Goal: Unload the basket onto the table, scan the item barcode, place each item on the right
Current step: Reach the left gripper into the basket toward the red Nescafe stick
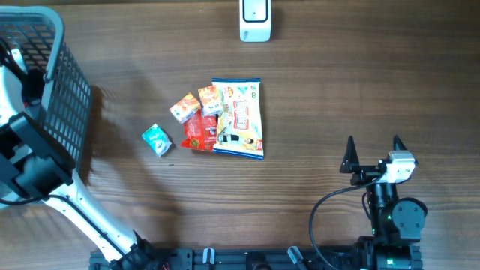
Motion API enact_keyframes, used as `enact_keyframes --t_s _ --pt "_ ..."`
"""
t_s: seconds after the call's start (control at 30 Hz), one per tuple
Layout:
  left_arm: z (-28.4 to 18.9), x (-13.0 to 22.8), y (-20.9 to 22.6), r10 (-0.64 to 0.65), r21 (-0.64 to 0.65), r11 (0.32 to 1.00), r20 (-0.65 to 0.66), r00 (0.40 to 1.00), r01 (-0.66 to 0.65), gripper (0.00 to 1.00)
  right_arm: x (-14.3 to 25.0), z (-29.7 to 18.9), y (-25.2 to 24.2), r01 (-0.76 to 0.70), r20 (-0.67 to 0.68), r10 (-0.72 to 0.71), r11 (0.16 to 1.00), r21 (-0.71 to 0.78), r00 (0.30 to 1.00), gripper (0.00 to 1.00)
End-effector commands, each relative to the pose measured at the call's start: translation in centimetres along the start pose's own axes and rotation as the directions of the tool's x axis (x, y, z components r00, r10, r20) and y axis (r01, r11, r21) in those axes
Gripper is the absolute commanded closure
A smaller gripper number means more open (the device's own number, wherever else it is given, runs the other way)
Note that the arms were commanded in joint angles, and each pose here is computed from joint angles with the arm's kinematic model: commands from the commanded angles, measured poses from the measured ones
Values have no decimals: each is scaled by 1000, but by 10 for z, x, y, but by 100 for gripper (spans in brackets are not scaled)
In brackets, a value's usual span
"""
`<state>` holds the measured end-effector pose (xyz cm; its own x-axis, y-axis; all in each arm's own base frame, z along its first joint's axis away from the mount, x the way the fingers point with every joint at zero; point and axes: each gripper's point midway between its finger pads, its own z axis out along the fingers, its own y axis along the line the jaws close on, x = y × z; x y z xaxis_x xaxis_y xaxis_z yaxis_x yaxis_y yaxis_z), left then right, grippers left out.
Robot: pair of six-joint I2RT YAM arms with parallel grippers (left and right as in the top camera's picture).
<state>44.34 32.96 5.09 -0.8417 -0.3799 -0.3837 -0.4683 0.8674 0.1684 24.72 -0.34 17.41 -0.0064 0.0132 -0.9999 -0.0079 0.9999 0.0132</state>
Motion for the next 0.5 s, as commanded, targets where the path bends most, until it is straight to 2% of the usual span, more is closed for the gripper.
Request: enact_keyframes --t_s 0.0,0.27,0.37,0.47 --pt "13 14 -10 58 55 997 -44 997 -55 30 0 0 0 11 5 -11 1000 -4 1000 0" --pt "13 12 -5 110 31 994 -35 993 -109 30 0 0 0 11 5 -11 1000 -4 1000 0" --pt "13 12 -5 182 32 983 -32 983 -181 34 0 0 0 11 5 -11 1000 -4 1000 0" --pt "13 13 8 241 -42 969 -60 969 -243 33 0 0 0 11 5 -11 1000 -4 1000 1"
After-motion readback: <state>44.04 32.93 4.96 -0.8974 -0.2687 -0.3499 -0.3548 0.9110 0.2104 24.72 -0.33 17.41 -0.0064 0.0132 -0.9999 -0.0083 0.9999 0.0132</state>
